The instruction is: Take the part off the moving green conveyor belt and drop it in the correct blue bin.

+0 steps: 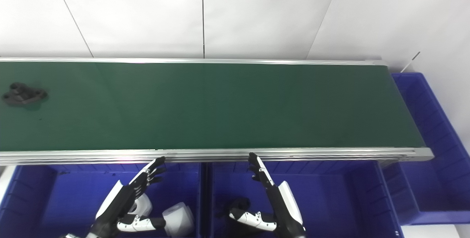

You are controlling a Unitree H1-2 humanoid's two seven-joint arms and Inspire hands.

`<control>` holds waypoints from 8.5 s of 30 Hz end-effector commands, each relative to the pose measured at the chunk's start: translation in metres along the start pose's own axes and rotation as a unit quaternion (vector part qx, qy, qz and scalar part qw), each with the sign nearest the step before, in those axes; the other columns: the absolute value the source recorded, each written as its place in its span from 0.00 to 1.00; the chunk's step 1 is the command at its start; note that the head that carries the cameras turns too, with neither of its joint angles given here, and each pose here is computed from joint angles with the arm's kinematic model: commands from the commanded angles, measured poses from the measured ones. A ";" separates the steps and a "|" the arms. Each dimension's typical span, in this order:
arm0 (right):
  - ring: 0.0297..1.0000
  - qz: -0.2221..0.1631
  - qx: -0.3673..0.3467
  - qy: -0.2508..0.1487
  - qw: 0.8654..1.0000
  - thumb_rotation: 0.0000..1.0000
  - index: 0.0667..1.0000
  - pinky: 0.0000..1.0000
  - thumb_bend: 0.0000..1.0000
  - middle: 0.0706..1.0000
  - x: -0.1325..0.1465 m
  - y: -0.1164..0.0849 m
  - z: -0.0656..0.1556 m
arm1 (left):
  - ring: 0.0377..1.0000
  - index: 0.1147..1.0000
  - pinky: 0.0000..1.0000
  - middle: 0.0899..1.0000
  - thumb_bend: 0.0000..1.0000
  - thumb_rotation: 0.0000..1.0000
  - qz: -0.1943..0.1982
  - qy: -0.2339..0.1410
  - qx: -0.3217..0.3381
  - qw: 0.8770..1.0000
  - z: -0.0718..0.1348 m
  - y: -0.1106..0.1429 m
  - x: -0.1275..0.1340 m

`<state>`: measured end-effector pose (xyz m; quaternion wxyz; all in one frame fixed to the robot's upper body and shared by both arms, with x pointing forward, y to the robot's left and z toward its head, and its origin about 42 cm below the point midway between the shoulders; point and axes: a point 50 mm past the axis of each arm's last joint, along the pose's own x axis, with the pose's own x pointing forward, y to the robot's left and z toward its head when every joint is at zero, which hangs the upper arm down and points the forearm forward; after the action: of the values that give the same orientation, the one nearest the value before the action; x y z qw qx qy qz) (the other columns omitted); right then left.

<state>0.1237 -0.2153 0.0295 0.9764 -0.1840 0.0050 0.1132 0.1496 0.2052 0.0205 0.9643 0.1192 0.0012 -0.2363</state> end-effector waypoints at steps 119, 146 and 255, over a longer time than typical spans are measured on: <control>0.65 -0.121 -0.049 -0.251 0.959 0.36 0.79 0.61 0.89 0.71 0.056 -0.077 0.091 | 0.88 0.94 0.79 0.93 0.93 0.48 -0.004 0.005 0.024 1.000 -0.021 -0.032 0.021; 0.69 -0.026 -0.176 -0.222 0.959 0.19 0.78 0.62 0.83 0.73 0.217 -0.084 0.150 | 0.86 0.92 0.76 0.91 0.94 0.51 -0.006 0.004 0.050 0.999 -0.025 -0.029 0.030; 0.24 0.153 -0.490 -0.190 0.837 0.00 0.46 0.20 0.53 0.42 0.302 -0.016 0.105 | 0.86 0.93 0.80 0.89 0.95 0.53 -0.008 -0.038 0.072 0.997 -0.010 -0.032 0.030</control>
<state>0.4261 -0.1331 0.1158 0.7078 -0.6285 -0.1826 0.2659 0.1558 0.1703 -0.0091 0.9479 0.1932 -0.0183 -0.2526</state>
